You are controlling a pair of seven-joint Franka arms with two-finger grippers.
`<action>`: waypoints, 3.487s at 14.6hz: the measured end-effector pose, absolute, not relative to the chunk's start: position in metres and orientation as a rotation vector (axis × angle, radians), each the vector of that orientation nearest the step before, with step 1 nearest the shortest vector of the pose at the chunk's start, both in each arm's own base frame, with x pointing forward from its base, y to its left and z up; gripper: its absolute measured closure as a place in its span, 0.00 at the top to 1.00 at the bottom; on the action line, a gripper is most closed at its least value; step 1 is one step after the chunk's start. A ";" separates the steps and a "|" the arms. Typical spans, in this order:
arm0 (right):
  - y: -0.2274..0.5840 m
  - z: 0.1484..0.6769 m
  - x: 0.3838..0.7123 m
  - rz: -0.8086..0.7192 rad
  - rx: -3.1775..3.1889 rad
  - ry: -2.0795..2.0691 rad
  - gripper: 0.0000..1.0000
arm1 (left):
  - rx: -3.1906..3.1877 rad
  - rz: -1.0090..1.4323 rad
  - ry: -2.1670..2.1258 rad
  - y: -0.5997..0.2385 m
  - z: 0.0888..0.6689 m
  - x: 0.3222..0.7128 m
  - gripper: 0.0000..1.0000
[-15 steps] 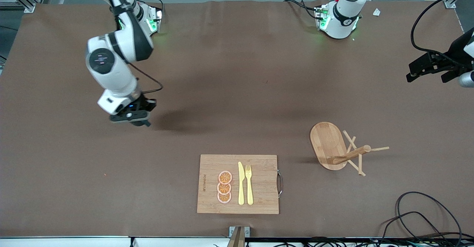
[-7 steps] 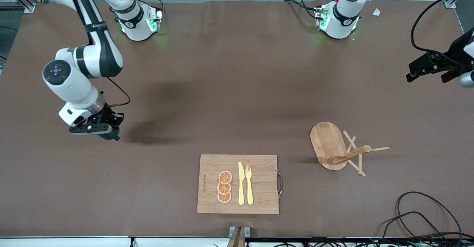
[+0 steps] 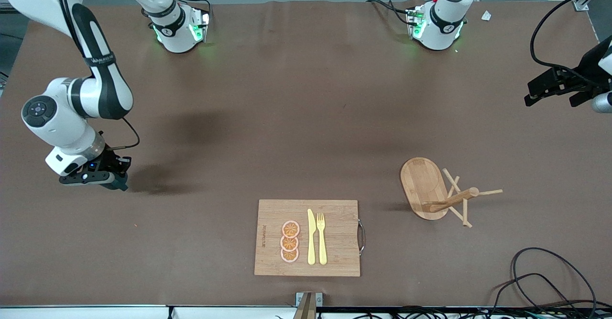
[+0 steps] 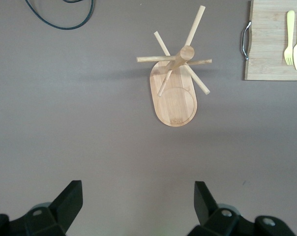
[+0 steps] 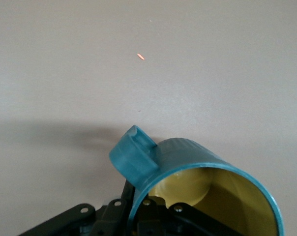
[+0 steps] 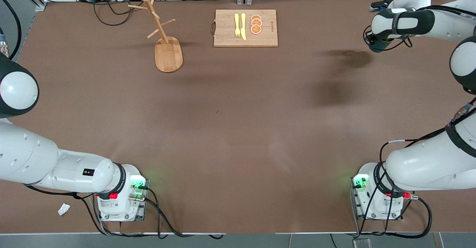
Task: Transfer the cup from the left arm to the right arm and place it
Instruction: 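Carry the teal mug with the right gripper away from the cutting board, then set the teal mug down and open the right gripper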
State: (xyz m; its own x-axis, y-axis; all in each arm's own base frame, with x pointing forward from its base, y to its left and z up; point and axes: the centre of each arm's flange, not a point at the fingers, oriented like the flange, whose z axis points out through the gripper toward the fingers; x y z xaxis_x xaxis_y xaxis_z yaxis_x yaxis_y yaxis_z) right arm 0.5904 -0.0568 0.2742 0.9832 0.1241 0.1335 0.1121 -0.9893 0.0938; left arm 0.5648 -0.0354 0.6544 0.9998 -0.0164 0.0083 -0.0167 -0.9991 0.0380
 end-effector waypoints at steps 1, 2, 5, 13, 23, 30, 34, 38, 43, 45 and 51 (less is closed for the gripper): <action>-0.057 0.263 0.592 0.219 3.045 0.183 0.04 | 3.103 0.012 -0.026 -0.035 0.654 0.565 1.00; -0.055 0.254 0.593 0.223 3.048 0.185 0.04 | 3.103 0.012 -0.026 -0.035 0.654 0.565 1.00; -0.050 0.246 0.602 0.237 3.056 0.185 0.04 | 3.103 0.012 -0.026 -0.035 0.654 0.565 1.00; -0.069 0.229 0.617 0.258 3.057 0.148 0.04 | 3.103 0.011 -0.025 -0.035 0.654 0.565 1.00; -0.108 0.214 0.600 0.029 3.192 0.085 0.05 | 3.104 0.008 -0.025 -0.035 0.653 0.565 1.00; -0.105 0.206 0.597 -0.013 3.201 0.102 0.52 | 3.103 0.014 -0.025 -0.035 0.653 0.565 1.00; -0.103 0.217 0.599 -0.101 3.208 0.123 0.90 | 3.103 0.016 -0.025 -0.035 0.653 0.565 1.00; -0.102 0.259 0.603 -0.135 3.197 0.144 0.99 | 3.103 0.016 -0.025 -0.035 0.653 0.565 1.00; -0.091 0.313 0.603 -0.205 3.198 0.165 1.00 | 3.103 0.016 -0.025 -0.035 0.653 0.565 1.00; -0.090 0.355 0.609 -0.183 3.187 0.170 1.00 | 3.103 0.017 -0.025 -0.035 0.653 0.565 1.00; -0.099 0.500 0.613 -0.116 3.155 0.080 1.00 | 3.103 0.018 -0.025 -0.035 0.653 0.566 1.00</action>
State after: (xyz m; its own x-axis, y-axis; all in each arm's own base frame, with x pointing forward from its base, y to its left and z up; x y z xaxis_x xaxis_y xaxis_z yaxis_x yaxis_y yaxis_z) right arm 0.6126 -0.0988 0.5003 0.9960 0.0512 -0.0727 0.0500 -0.9986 -0.0186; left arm 0.5656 -0.0352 0.6533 0.9998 -0.0156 0.0120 -0.0161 -0.9991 0.0381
